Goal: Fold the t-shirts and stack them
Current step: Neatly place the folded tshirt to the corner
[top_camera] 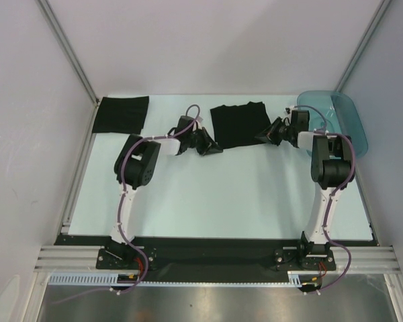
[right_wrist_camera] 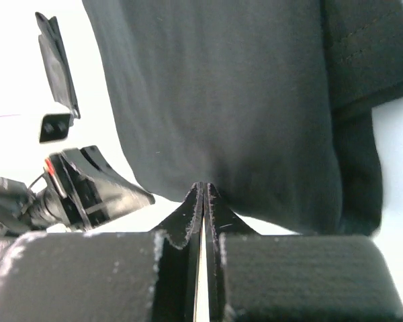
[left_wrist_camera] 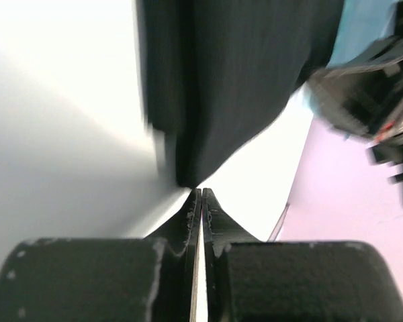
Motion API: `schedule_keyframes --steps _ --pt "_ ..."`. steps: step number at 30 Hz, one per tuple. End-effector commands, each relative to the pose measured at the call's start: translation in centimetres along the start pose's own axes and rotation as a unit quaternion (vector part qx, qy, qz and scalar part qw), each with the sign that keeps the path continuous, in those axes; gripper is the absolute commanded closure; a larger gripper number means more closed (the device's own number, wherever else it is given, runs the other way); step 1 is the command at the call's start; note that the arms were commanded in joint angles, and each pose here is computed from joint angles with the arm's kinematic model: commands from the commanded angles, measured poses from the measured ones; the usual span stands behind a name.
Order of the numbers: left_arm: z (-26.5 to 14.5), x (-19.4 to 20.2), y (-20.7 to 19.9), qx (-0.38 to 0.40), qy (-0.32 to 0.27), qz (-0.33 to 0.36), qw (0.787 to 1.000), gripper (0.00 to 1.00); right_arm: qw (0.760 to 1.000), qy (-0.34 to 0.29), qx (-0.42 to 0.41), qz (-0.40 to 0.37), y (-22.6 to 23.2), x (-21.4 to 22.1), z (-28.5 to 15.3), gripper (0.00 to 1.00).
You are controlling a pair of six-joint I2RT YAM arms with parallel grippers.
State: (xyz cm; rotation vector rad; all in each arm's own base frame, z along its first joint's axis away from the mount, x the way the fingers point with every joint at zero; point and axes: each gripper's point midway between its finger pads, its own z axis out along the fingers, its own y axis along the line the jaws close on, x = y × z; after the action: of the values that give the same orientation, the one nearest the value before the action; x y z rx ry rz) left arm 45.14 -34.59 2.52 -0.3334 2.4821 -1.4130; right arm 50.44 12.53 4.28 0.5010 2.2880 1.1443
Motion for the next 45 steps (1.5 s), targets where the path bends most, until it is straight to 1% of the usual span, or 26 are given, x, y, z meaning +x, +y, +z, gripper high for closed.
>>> schedule_keyframes --steps 1,4,7,8,11,16,19,25,26,27,30,31,32,33,34,35,36,37,38,39,40,41,42,43,44,45 --pt "-2.4 1.7 -2.9 0.000 0.006 0.069 0.998 0.94 0.997 -0.050 -0.009 -0.050 5.0 -3.9 -3.3 1.00" --pt "-3.4 2.5 -5.2 0.003 0.004 0.096 0.995 0.92 0.995 -0.070 -0.015 -0.072 6.6 -6.3 -3.9 1.00" --pt "-3.2 2.3 -7.6 0.029 -0.002 0.111 0.993 0.89 0.996 -0.065 0.000 -0.062 5.4 -7.1 -3.1 1.00" --pt "-2.5 2.1 -7.3 0.030 0.002 0.106 0.994 0.89 0.996 -0.065 0.009 -0.059 4.4 -7.2 -2.5 1.00" --pt "-1.3 0.5 -9.5 0.070 -0.007 0.093 0.993 0.88 0.996 -0.060 0.038 -0.048 1.3 -6.8 -1.1 1.00" --pt "2.1 -1.7 -7.4 0.077 -0.014 0.034 0.996 0.88 0.997 -0.036 0.070 -0.021 -2.8 -4.1 -0.1 1.00" --pt "2.6 -1.4 -4.5 0.050 -0.009 0.010 0.999 0.89 0.994 -0.029 0.101 -0.021 -4.6 -2.9 -0.7 1.00" --pt "-0.4 1.3 3.2 -0.057 0.003 -0.007 0.998 0.90 0.989 -0.018 0.144 -0.019 -5.3 -1.5 -2.5 1.00" --pt "-1.3 0.9 3.5 -0.061 -0.002 -0.009 0.998 0.90 0.989 -0.016 0.149 -0.016 -5.3 -1.3 -2.7 1.00" --pt "-1.8 1.9 5.1 -0.074 0.008 -0.022 0.997 0.91 0.988 -0.012 0.153 -0.015 -5.4 -1.0 -2.8 1.00" --pt "-3.8 2.3 5.0 -0.076 0.006 0.013 0.997 0.92 0.988 -0.003 0.151 -0.030 -4.1 -0.6 -3.3 1.00" --pt "-4.4 2.7 4.6 -0.077 0.008 0.022 0.997 0.91 0.987 0.007 0.151 -0.053 -2.9 -0.5 -3.2 0.98" --pt "-5.7 2.4 2.2 -0.061 -0.003 0.047 0.997 0.90 0.986 0.006 0.150 -0.070 -1.6 -0.8 -3.6 0.95" --pt "-6.4 3.2 2.3 -0.064 0.001 0.053 0.996 0.89 0.984 0.014 0.151 -0.094 -0.5 -0.5 -3.5 0.90" --pt "-7.2 3.8 2.0 -0.065 0.003 0.065 0.996 0.87 0.978 0.020 0.176 -0.109 -0.3 -0.2 -4.0 0.81" --pt "-8.1 4.6 1.9 -0.068 0.006 0.070 0.995 0.86 0.973 0.015 0.170 -0.157 2.3 -0.4 -4.4 0.76" --pt "-9.5 4.7 0.1 -0.057 -0.003 0.095 0.994 0.85 0.968 0.013 0.177 -0.176 3.0 -0.3 -4.6 0.69" --pt "-10.5 5.2 0.0 -0.068 -0.002 0.097 0.993 0.84 0.961 0.004 0.199 -0.193 3.3 -0.4 -5.4 0.51" --pt "-11.3 6.0 0.3 -0.075 0.002 0.099 0.992 0.83 0.952 0.012 0.203 -0.227 4.2 0.8 -5.2 0.43" --pt "-12.8 5.9 -1.3 -0.066 -0.013 0.120 0.991 0.82 0.947 0.001 0.199 -0.251 5.7 0.8 -6.0 0.35" --pt "-13.6 6.2 -1.1 -0.079 -0.017 0.131 0.988 0.79 0.939 -0.004 0.205 -0.276 6.1 1.1 -6.1 0.24" --pt "-14.3 6.9 -0.5 -0.087 -0.017 0.132 0.987 0.77 0.927 0.011 0.207 -0.313 6.2 2.8 -5.9 0.19" --pt "-15.2 7.0 -0.9 -0.087 -0.026 0.138 0.986 0.75 0.917 -0.007 0.196 -0.347 7.9 2.9 -6.4 0.13" --pt "-16.6 6.7 -2.0 -0.078 -0.046 0.143 0.986 0.71 0.905 -0.010 0.198 -0.376 8.1 3.4 -6.5 0.01" --pt "-17.4 6.8 -2.1 -0.074 -0.055 0.139 0.986 0.68 0.893 -0.015 0.201 -0.403 8.4 3.9 -6.6 0.00" --pt "-18.0 7.6 -1.2 -0.078 -0.056 0.116 0.989 0.65 0.865 -0.006 0.199 -0.460 8.7 5.9 -5.9 0.00"
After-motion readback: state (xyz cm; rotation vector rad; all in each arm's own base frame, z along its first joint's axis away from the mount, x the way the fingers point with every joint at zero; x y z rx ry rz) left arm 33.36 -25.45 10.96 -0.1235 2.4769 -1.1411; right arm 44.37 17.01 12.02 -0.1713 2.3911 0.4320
